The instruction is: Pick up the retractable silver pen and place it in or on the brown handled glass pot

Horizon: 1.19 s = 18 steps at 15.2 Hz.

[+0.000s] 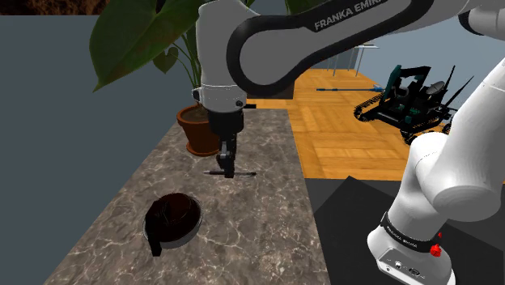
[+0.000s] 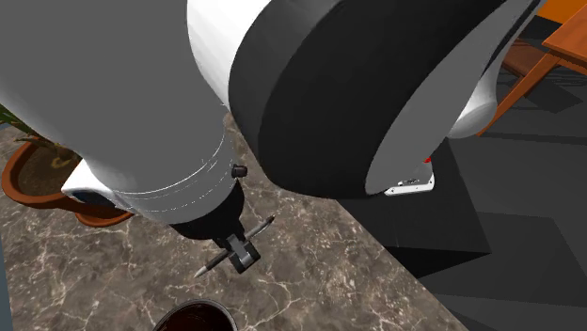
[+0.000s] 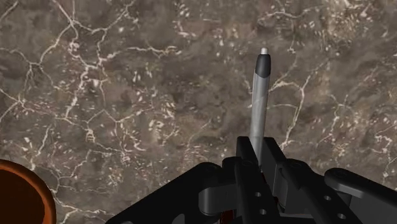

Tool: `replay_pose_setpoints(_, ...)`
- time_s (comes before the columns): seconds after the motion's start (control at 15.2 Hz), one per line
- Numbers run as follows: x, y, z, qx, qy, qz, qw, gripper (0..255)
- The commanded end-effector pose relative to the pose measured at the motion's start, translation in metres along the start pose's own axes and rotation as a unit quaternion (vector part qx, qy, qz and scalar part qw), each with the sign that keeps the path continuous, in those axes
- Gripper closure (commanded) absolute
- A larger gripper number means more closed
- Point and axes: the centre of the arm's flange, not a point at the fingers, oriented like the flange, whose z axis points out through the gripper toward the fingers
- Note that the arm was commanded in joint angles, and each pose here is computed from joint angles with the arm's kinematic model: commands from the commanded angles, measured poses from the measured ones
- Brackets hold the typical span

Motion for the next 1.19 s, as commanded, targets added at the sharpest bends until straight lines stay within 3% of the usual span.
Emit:
replay_pose_setpoints(0.0, -0.001, -0.001, -0.011, 0.000, 0.000, 0.000, 1.0000, 255)
replay_pose_setpoints(0.92, -0.001, -0.007, -0.082, 0.000, 0.000, 0.000, 1.0000, 255)
replay_pose_setpoints(1.12, 0.035, -0.024, -0.083, 0.000, 0.000, 0.000, 1.0000, 255)
